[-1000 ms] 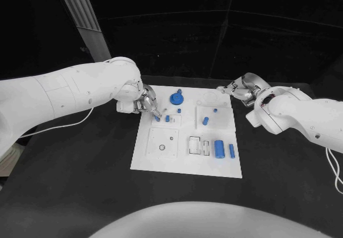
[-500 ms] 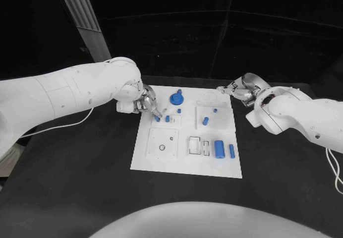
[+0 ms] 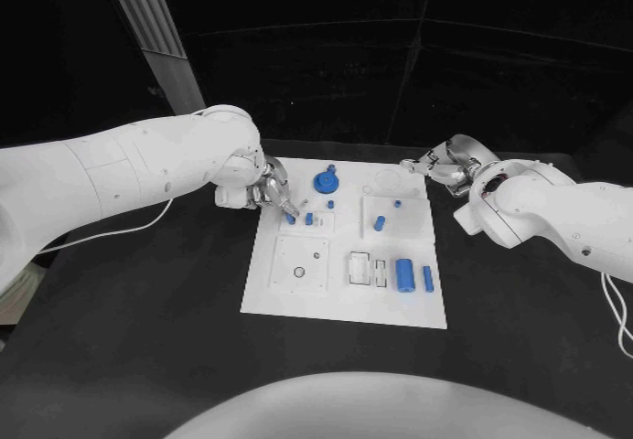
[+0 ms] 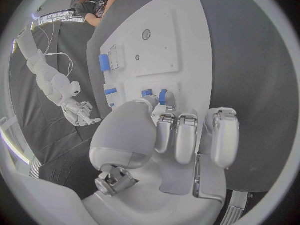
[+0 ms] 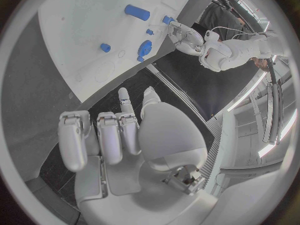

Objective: Assemble the parts on the task board

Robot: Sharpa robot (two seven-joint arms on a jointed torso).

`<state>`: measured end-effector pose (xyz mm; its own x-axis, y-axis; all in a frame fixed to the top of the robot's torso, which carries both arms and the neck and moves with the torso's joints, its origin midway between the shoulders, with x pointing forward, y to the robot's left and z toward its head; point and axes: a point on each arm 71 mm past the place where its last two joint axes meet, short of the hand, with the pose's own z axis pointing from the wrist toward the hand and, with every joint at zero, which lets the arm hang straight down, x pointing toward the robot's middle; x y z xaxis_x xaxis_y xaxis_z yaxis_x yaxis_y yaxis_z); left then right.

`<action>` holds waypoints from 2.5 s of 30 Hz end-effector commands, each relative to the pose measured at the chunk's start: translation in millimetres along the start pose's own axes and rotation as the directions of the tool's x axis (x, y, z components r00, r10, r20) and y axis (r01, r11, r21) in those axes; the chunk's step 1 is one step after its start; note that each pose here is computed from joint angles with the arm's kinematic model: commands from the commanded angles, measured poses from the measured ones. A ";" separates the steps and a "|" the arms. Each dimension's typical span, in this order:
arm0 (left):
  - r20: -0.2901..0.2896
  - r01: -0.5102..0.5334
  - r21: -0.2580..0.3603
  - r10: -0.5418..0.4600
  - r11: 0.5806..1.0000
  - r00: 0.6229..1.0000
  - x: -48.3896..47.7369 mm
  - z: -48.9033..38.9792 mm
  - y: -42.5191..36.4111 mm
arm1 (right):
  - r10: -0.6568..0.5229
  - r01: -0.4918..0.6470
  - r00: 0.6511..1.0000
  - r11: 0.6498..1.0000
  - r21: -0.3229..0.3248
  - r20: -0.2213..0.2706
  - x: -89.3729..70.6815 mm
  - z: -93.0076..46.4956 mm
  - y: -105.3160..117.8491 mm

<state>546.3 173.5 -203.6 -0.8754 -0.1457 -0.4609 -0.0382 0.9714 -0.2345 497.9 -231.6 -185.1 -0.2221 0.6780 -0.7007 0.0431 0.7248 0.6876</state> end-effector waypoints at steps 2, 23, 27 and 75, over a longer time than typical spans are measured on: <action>-0.038 -0.021 -0.013 0.021 1.000 0.999 9.9 6.4 0.8 | -0.001 0.001 1.000 1.000 -0.005 -0.004 -0.1 -0.1 1.2; -0.024 -0.009 0.004 0.009 1.000 1.000 10.5 6.4 1.0 | 0.000 0.000 1.000 1.000 -0.003 -0.001 -0.8 -0.1 0.6; -0.019 -0.006 0.005 0.006 1.000 1.000 10.9 6.6 0.5 | 0.000 0.000 1.000 1.000 -0.003 -0.001 -0.8 -0.1 0.6; -0.029 -0.009 0.006 0.009 1.000 1.000 16.3 9.3 -0.2 | -0.001 0.001 1.000 1.000 -0.003 -0.003 -0.5 0.1 0.8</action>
<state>543.6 171.8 -205.4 -0.8689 -0.1587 -0.4688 -0.0383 0.9659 -0.2560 498.0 -232.2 -185.2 -0.2215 0.6779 -0.7010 0.0452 0.7252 0.6870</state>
